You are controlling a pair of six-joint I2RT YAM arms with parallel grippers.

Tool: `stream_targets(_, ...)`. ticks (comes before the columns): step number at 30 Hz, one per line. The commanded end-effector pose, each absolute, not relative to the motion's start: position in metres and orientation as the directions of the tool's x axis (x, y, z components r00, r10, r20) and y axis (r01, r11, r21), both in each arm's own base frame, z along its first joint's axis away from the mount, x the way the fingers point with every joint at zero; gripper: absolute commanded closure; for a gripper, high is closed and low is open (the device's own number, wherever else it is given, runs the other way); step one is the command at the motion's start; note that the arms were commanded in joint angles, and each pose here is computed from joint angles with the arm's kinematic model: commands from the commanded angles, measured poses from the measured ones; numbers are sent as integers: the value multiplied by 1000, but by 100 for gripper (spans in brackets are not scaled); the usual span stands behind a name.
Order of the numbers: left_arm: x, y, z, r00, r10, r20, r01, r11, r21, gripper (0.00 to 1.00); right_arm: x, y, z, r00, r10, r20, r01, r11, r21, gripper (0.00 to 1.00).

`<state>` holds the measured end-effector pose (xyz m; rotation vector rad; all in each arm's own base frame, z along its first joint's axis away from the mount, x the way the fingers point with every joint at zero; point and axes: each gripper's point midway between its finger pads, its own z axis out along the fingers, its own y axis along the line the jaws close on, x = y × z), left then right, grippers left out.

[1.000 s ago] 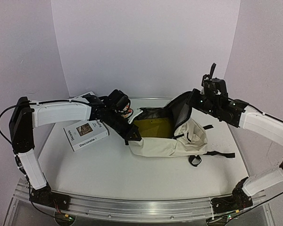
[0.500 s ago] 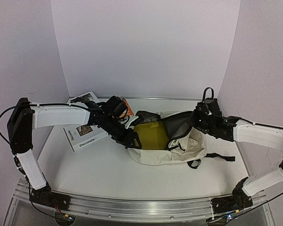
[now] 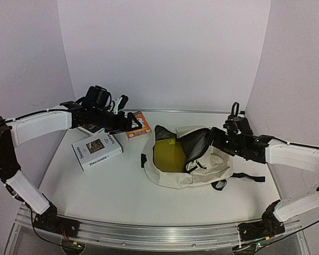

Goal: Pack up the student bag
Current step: Pick up the book at the corner of the board.

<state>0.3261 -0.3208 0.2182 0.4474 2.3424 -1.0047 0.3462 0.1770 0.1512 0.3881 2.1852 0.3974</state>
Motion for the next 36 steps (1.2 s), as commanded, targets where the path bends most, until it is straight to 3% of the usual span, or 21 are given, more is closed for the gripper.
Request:
stream_targets(1,357,-287,238,-780,-78,-620,400,701,-591,15,331,207,203,-595,312,-741,-128,873,470,8)
stream_targets(3,375,-265,234,-791,-150,-593,321,724,-611,14,320,216,222,-601,279,-749,-218,844,490,2)
stream_targets(9,416,-196,221,-748,-366,-553,104,759,-643,14,311,214,260,-555,308,-773,-274,809,519,2)
stream_targets(17,467,-94,187,-582,-681,-445,-147,626,-766,14,318,219,287,-514,324,-794,-304,797,522,2)
stream_targets(23,494,-66,153,-541,-729,-420,-229,608,-760,16,317,219,290,-512,334,-791,-307,790,532,2)
stream_targets(27,505,-41,123,-516,-781,-351,-306,551,-776,17,315,215,294,-502,357,-788,-293,787,543,2)
stream_targets(33,517,-38,105,-531,-774,-346,-321,562,-763,18,314,210,299,-485,375,-790,-285,787,548,2)
stream_targets(36,522,-35,93,-538,-776,-329,-336,555,-761,25,314,210,299,-484,374,-791,-284,788,546,2)
